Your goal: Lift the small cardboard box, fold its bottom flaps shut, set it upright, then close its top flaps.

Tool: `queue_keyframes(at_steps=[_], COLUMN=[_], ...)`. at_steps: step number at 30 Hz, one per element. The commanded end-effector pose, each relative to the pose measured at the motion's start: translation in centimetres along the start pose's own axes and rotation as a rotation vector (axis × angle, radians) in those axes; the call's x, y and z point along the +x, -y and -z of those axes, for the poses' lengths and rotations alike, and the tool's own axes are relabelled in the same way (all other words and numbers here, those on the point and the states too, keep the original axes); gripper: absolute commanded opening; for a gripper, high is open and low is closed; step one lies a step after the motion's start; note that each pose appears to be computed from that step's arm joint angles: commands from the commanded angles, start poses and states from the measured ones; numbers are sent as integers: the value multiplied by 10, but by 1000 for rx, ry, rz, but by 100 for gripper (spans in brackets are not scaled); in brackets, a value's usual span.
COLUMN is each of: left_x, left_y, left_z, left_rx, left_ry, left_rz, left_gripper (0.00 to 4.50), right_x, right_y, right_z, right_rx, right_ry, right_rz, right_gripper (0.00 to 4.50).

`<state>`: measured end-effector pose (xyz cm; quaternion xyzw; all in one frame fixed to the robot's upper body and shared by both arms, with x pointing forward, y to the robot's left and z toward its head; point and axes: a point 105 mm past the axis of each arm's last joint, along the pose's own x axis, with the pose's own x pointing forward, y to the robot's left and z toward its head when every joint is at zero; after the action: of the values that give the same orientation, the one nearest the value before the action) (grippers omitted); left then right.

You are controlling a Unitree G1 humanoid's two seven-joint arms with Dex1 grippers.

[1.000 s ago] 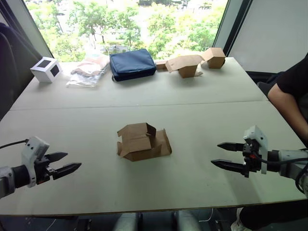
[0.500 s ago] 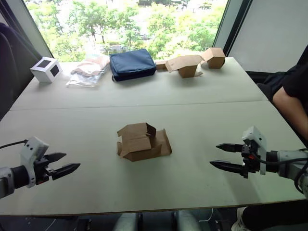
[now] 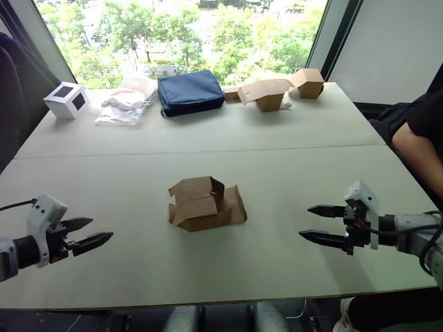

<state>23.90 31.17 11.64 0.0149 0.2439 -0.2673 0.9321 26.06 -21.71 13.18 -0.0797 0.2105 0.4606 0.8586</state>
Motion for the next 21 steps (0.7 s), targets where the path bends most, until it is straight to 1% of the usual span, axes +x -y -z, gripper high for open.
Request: queue_keyframes(at_steps=[1, 3, 4, 5, 7, 8, 9, 11, 12, 16, 18, 21], left_x=[-9, -7, -7, -5, 0, 4, 14, 37, 43, 64, 70, 84], left_y=[-1, 10, 13, 22, 33, 36, 39, 38, 38, 59, 63, 68], left_z=[-9, -11, -14, -19, -26, -29, -31, -36, -39, -34, -34, -41], left_rx=[-85, -239, -287, -353, -430, -457, -503, -640, -683, -736, -743, -764], left_ry=[35, 54, 62, 82, 99, 101, 109, 143, 148, 82, 73, 79], left_rz=[32, 157, 197, 285, 394, 427, 454, 483, 494, 582, 602, 637], left_gripper=[450, 450, 450, 450, 450, 450, 450, 450, 450, 450, 450, 450], right_x=[0, 4, 6, 11, 19, 22, 28, 39, 42, 48, 50, 54], right_y=[-1, -13, -18, -27, -43, -49, -59, -78, -82, -98, -101, -105], right_z=[-9, -16, -19, -28, -41, -47, -53, -65, -68, -72, -72, -69], right_rx=[-64, -96, -105, -121, -143, -154, -171, -194, -197, -196, -193, -188], right_ry=[13, 19, 22, 46, 84, 100, 123, 168, 178, 200, 201, 202], right_rz=[9, -28, -41, -71, -113, -129, -148, -180, -186, -190, -186, -178], right_gripper=[448, 448, 448, 448, 448, 448, 448, 448, 448, 448, 448, 448])
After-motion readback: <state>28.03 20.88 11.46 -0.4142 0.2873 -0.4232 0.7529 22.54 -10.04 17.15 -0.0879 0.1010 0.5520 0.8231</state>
